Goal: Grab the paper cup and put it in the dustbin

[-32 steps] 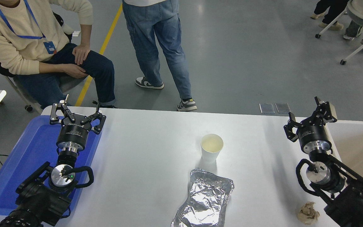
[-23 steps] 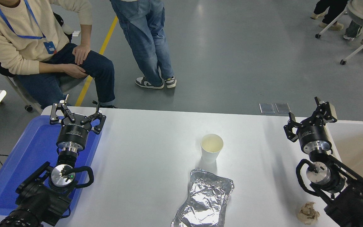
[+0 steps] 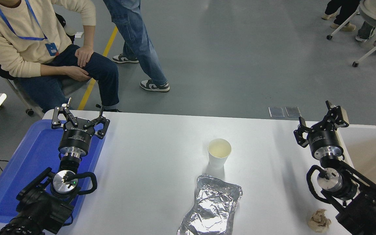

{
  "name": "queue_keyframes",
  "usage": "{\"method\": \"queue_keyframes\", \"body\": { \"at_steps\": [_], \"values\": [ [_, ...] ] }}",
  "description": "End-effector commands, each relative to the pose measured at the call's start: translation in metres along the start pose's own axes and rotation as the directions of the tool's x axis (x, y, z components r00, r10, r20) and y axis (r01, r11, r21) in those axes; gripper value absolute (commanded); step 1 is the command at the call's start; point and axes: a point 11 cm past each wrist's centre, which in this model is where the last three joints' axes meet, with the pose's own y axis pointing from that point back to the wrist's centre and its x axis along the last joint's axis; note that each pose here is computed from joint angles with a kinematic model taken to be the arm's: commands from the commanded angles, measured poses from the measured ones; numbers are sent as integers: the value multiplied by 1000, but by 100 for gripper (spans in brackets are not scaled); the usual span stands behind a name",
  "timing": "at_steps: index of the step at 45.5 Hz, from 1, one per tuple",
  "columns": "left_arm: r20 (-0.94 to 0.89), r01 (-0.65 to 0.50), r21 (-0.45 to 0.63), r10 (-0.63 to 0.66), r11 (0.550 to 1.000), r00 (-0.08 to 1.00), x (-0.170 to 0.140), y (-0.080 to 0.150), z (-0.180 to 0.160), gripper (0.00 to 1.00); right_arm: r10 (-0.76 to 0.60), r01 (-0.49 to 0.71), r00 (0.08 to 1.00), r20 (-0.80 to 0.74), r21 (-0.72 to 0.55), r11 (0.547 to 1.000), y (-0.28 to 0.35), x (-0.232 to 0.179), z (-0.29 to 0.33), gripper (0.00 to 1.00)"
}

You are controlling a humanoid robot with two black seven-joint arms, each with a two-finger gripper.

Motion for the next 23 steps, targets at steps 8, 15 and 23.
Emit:
{"method": "queue_keyframes", "body": {
  "at_steps": [8, 15, 23],
  "values": [
    [0, 0, 0, 0, 1000, 1000, 0, 0, 0, 100, 7, -7, 1000, -4, 0, 1000, 0, 2, 0, 100],
    [0, 0, 0, 0, 1000, 1000, 0, 0, 0, 100, 11, -11, 1000, -5, -1, 1000, -1, 4, -2, 100],
    [0, -2, 0, 2, 1000, 1000, 1, 1, 0, 100, 19, -19, 999, -27, 2, 1000, -2, 11, -7, 100]
  ]
}}
